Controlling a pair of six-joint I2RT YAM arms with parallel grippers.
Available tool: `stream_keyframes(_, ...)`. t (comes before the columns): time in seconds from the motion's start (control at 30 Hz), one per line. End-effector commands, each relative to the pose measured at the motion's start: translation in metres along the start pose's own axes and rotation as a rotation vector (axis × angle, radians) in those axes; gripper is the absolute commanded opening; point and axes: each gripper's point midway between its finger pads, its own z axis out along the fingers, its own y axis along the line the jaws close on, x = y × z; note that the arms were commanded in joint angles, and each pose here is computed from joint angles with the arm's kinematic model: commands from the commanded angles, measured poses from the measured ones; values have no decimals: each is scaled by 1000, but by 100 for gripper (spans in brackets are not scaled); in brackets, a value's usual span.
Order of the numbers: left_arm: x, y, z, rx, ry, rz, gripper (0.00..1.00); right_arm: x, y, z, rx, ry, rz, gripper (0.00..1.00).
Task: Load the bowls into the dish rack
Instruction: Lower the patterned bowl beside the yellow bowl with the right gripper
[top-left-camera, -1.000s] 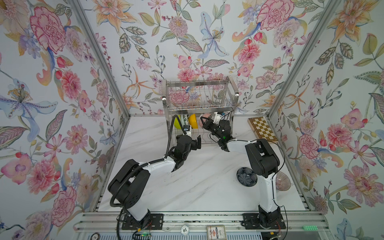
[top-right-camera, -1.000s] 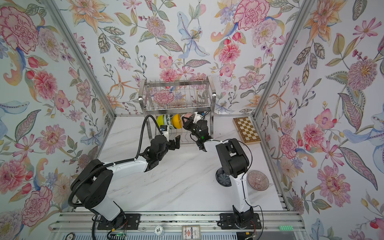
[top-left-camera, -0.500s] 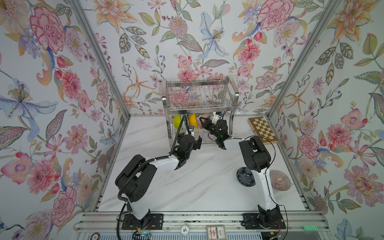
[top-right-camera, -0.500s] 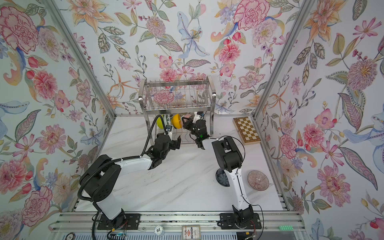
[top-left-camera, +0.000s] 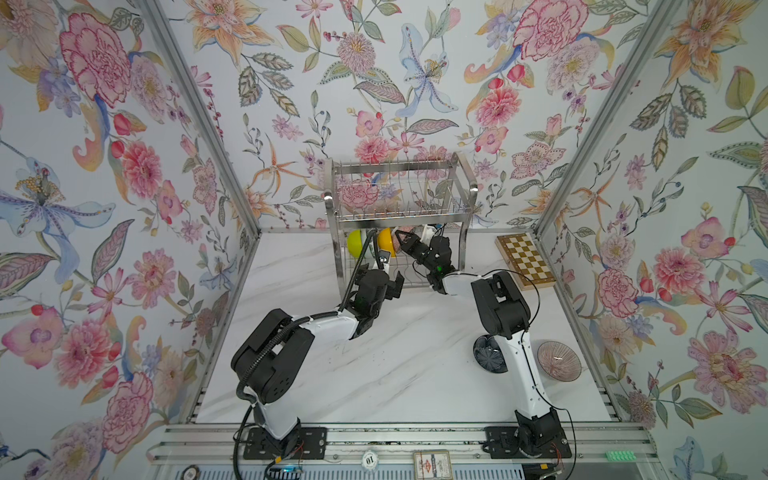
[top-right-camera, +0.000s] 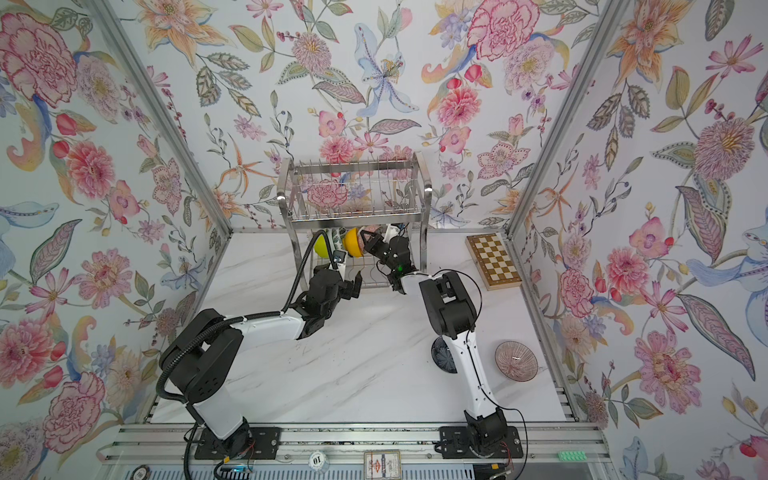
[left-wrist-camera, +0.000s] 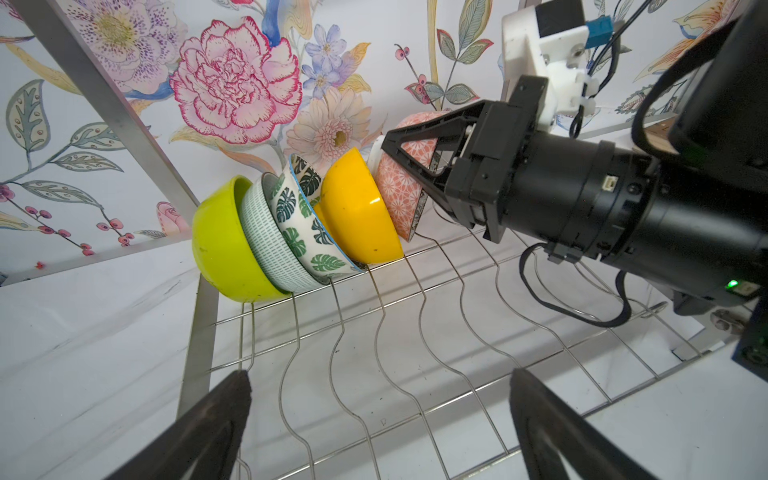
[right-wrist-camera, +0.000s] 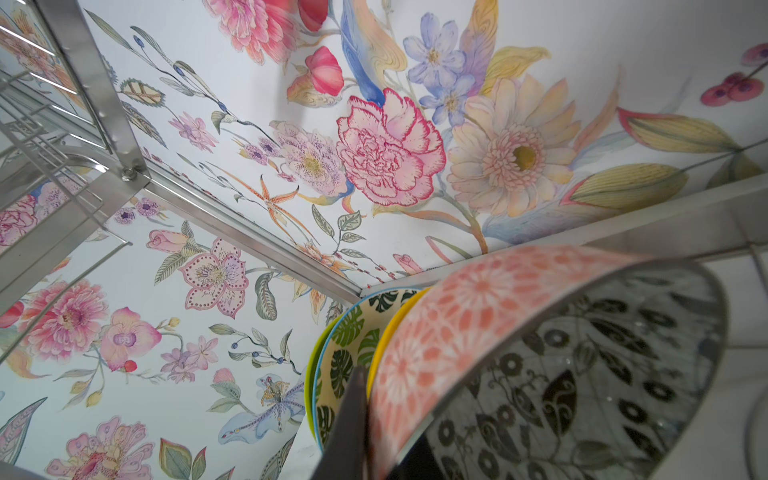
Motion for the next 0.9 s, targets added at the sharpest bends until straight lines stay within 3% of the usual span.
stream_keyframes(0.0, 1, 4, 5, -35, -4, 23, 99, -14, 20, 6, -86, -21, -14, 0)
stream_keyframes(0.87, 3, 9, 2, -37, 6, -18, 99, 1, 0, 17, -42, 55, 49, 0)
